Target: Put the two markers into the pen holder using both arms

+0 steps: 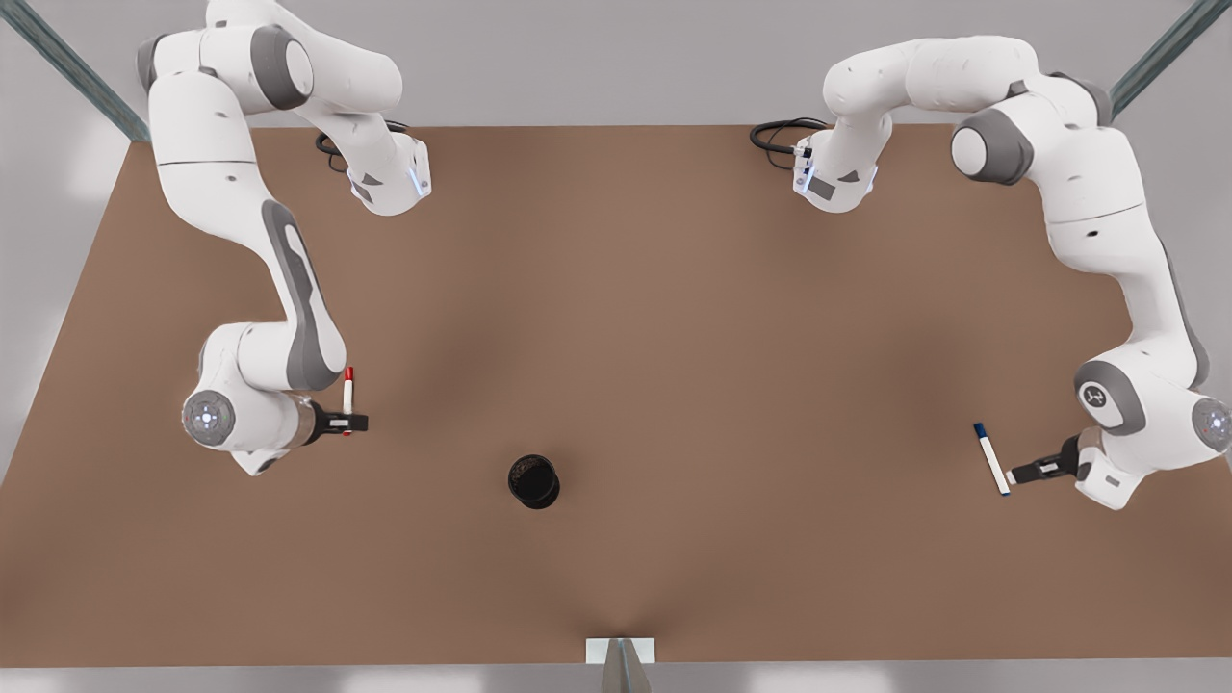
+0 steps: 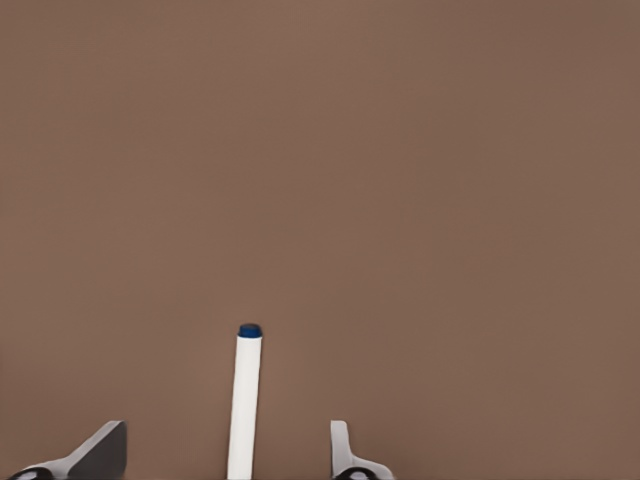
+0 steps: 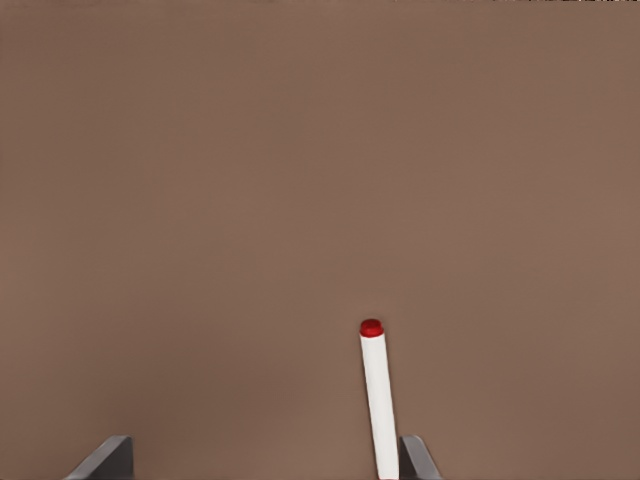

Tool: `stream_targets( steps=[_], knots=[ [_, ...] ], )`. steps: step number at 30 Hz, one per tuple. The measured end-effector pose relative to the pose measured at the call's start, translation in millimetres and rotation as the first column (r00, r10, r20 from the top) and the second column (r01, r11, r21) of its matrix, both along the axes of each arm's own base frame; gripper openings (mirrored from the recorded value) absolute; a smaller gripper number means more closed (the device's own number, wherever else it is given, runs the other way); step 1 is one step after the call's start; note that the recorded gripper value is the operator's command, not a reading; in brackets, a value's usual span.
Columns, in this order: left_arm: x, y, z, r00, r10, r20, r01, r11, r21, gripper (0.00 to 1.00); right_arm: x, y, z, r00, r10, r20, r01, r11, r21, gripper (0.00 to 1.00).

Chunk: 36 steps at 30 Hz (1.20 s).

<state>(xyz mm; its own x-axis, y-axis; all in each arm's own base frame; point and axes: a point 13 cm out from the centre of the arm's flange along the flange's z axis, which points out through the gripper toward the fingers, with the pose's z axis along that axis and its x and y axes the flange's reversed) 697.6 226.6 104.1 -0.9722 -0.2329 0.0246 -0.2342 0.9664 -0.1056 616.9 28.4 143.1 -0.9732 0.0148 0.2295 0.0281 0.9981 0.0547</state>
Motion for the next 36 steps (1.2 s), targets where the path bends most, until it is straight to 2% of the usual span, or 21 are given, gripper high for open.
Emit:
stream_targets(
  steps=[3,5,8,13,15,20,24,26,28,31,34,36],
  knots=[
    [-15.9,-3.5,-48.9,1.000,0.014,-0.012,-0.014,1.000,0.004,1.00,13.9,-13.6,-31.9,0.999,-0.028,0.040,0.029,1.000,-0.013,0.97],
    [-12.5,-2.3,-56.3,1.000,0.000,0.010,-0.001,0.999,0.033,1.00,21.3,-16.2,-43.4,0.997,-0.028,0.068,0.030,0.999,-0.025,0.87],
    [-1.2,-4.8,-53.9,0.998,-0.043,0.038,0.040,0.995,0.091,1.00,24.1,-18.3,-61.3,0.996,-0.013,0.089,0.017,0.999,-0.049,0.84],
    [6.6,-2.7,-54.3,0.996,-0.072,0.052,0.063,0.986,0.154,0.99,-5.1,-26.5,-72.3,0.995,-0.001,0.104,0.009,0.997,-0.071,0.85],
    [6.2,-1.0,-58.7,0.997,-0.065,0.052,0.056,0.986,0.159,0.81,-9.0,-27.3,-74.6,0.993,-0.001,0.115,0.010,0.997,-0.074,0.84],
    [3.9,-2.4,-71.5,0.998,-0.049,0.046,0.041,0.986,0.162,0.72,-20.3,-25.3,-80.1,0.991,0.000,0.132,0.010,0.997,-0.075,0.79],
    [3.1,-0.6,-74.7,0.998,-0.034,0.045,0.027,0.986,0.165,0.60,-36.9,-27.8,-94.8,0.991,-0.008,0.136,0.018,0.997,-0.072,0.79],
    [3.3,0.2,-74.2,0.999,-0.027,0.047,0.019,0.986,0.166,0.59,-35.3,-32.3,-96.7,0.988,-0.019,0.152,0.030,0.997,-0.070,0.78],
    [4.1,0.3,-72.6,0.998,-0.022,0.050,0.013,0.986,0.166,0.58,-31.8,-33.6,-96.2,0.985,-0.024,0.169,0.036,0.997,-0.069,0.72],
    [5.3,-0.1,-71.0,0.998,-0.016,0.054,0.007,0.986,0.166,0.50,-28.1,-33.7,-95.9,0.982,-0.027,0.185,0.040,0.997,-0.067,0.63],
    [5.4,0.8,-70.7,0.998,-0.009,0.055,0.000,0.986,0.167,0.45,-27.2,-32.9,-98.6,0.981,-0.028,0.190,0.042,0.997,-0.066,0.62],
    [5.3,1.7,-70.6,0.998,-0.004,0.056,-0.006,0.986,0.168,0.39,-27.0,-32.7,-99.9,0.981,-0.029,0.192,0.042,0.997,-0.065,0.59]
  ],
)
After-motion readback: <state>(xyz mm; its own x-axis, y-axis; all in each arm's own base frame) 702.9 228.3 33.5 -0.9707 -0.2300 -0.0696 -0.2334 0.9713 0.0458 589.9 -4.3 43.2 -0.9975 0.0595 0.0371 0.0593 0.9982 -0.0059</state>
